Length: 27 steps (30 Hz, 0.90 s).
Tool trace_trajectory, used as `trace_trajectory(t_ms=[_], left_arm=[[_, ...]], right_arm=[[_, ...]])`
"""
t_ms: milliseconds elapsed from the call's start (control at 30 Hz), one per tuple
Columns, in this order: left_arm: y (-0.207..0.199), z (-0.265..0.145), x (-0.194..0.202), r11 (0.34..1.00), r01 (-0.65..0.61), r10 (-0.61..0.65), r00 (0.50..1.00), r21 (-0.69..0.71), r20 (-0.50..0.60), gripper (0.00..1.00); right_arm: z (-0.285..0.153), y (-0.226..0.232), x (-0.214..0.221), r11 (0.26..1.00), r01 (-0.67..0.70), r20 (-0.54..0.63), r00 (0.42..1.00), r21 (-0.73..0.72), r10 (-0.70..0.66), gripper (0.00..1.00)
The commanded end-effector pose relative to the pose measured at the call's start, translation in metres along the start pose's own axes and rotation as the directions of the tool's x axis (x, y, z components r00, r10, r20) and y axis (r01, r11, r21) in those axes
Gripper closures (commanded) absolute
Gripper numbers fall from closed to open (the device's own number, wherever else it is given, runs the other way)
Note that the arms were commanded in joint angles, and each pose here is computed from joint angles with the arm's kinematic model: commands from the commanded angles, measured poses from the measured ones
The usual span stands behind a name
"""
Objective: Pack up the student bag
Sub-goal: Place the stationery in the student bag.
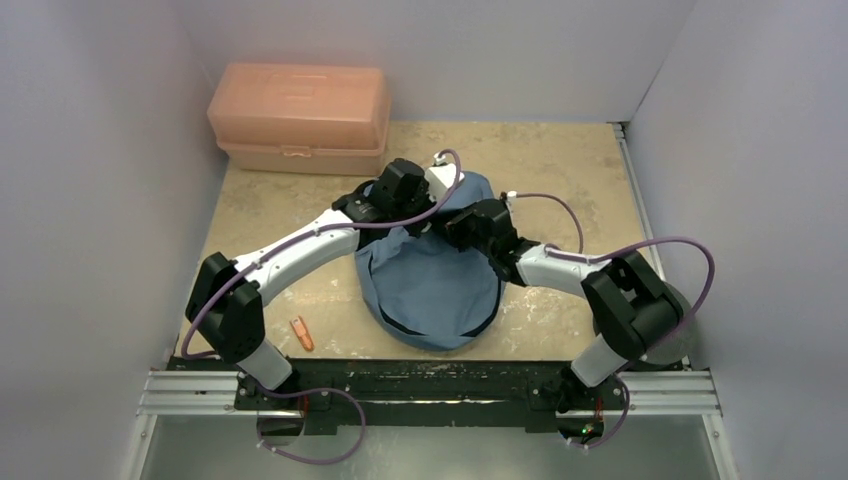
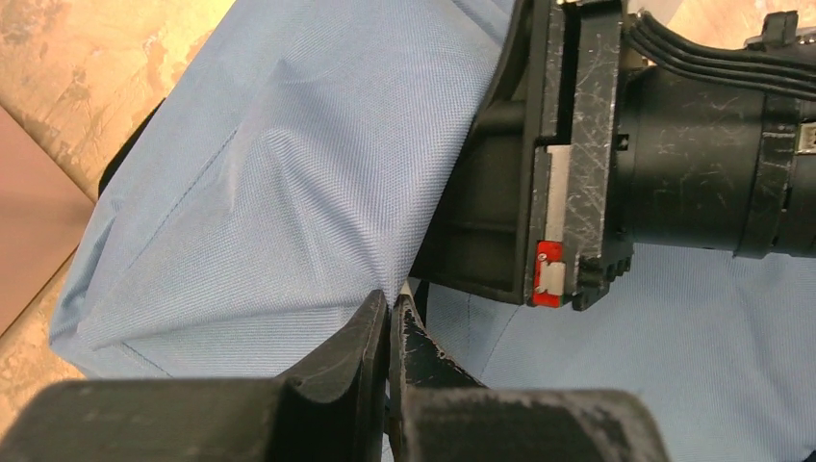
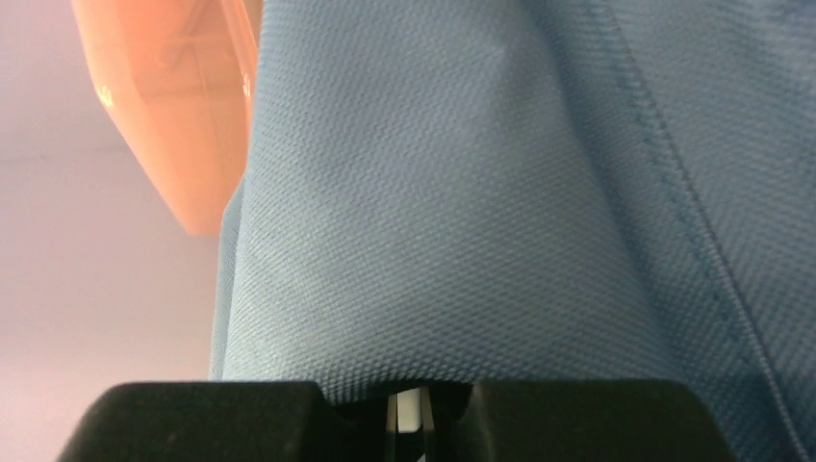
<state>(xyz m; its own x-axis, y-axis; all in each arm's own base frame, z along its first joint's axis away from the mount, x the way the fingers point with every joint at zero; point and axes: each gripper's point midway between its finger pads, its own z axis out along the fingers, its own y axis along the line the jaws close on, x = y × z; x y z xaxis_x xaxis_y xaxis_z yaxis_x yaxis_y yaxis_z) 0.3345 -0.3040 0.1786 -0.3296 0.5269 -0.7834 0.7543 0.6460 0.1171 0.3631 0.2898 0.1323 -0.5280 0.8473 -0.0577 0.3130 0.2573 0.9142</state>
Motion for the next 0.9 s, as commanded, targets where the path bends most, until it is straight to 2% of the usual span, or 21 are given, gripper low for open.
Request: trace_trajectory(t_ms=[0, 67, 200, 267, 333, 400, 500, 533, 567, 667, 700, 800, 867], left_arm=[[-0.016, -0.011, -0.025, 0.994, 0.037, -0.044, 0.997, 0.101, 0.066, 1.0], [-0.005, -0.008, -0.025, 0.995, 0.073, -0.077, 0.995, 0.064, 0.068, 1.0], [0.007, -0.003, -0.02, 0.99, 0.134, -0.136, 0.988, 0.037, 0.068, 1.0], [0.01, -0.002, -0.019, 0.985, 0.17, -0.172, 0.983, 0.038, 0.065, 1.0], [0.012, -0.001, -0.019, 0.979, 0.199, -0.201, 0.978, 0.042, 0.056, 1.0], [0.012, -0.001, -0.021, 0.973, 0.227, -0.229, 0.972, 0.049, 0.047, 1.0], [0.009, -0.006, -0.021, 0.957, 0.283, -0.285, 0.959, 0.058, 0.014, 1.0], [0.009, -0.009, -0.02, 0.953, 0.299, -0.299, 0.954, 0.059, 0.004, 0.97], [0.009, -0.013, -0.02, 0.947, 0.314, -0.315, 0.949, 0.061, -0.004, 0.91], [0.015, -0.034, -0.018, 0.919, 0.39, -0.391, 0.92, 0.059, -0.005, 0.6], [0.016, -0.043, -0.015, 0.908, 0.416, -0.416, 0.909, 0.056, -0.005, 0.46], [0.028, -0.081, -0.003, 0.874, 0.486, -0.486, 0.874, 0.005, 0.005, 0.19], [0.044, -0.109, 0.022, 0.826, 0.552, -0.553, 0.833, -0.114, 0.017, 0.13]], right_arm=[[0.001, 0.085, -0.007, 0.975, 0.163, 0.071, 0.986, -0.152, -0.154, 0.75], [0.002, 0.067, 0.01, 0.958, 0.264, 0.011, 0.964, -0.112, -0.265, 0.61], [-0.008, 0.037, 0.039, 0.877, 0.463, -0.122, 0.87, -0.128, -0.477, 0.54], [-0.013, 0.026, 0.046, 0.803, 0.58, -0.173, 0.784, -0.138, -0.596, 0.53], [-0.018, 0.022, 0.047, 0.722, 0.675, -0.174, 0.701, -0.153, -0.692, 0.52], [-0.023, 0.02, 0.038, 0.668, 0.732, -0.152, 0.651, -0.136, -0.744, 0.55], [-0.034, 0.025, 0.036, 0.597, 0.786, -0.145, 0.579, -0.161, -0.802, 0.54], [-0.039, 0.026, 0.038, 0.579, 0.795, -0.148, 0.56, -0.181, -0.815, 0.53], [-0.044, 0.028, 0.04, 0.566, 0.799, -0.146, 0.546, -0.204, -0.825, 0.5], [-0.06, 0.029, 0.039, 0.531, 0.819, -0.151, 0.509, -0.218, -0.847, 0.41], [-0.064, 0.024, 0.037, 0.518, 0.831, -0.163, 0.493, -0.205, -0.855, 0.39], [-0.08, 0.014, 0.026, 0.463, 0.871, -0.171, 0.437, -0.164, -0.883, 0.31], [-0.091, 0.009, 0.02, 0.426, 0.891, -0.166, 0.402, -0.155, -0.9, 0.28]])
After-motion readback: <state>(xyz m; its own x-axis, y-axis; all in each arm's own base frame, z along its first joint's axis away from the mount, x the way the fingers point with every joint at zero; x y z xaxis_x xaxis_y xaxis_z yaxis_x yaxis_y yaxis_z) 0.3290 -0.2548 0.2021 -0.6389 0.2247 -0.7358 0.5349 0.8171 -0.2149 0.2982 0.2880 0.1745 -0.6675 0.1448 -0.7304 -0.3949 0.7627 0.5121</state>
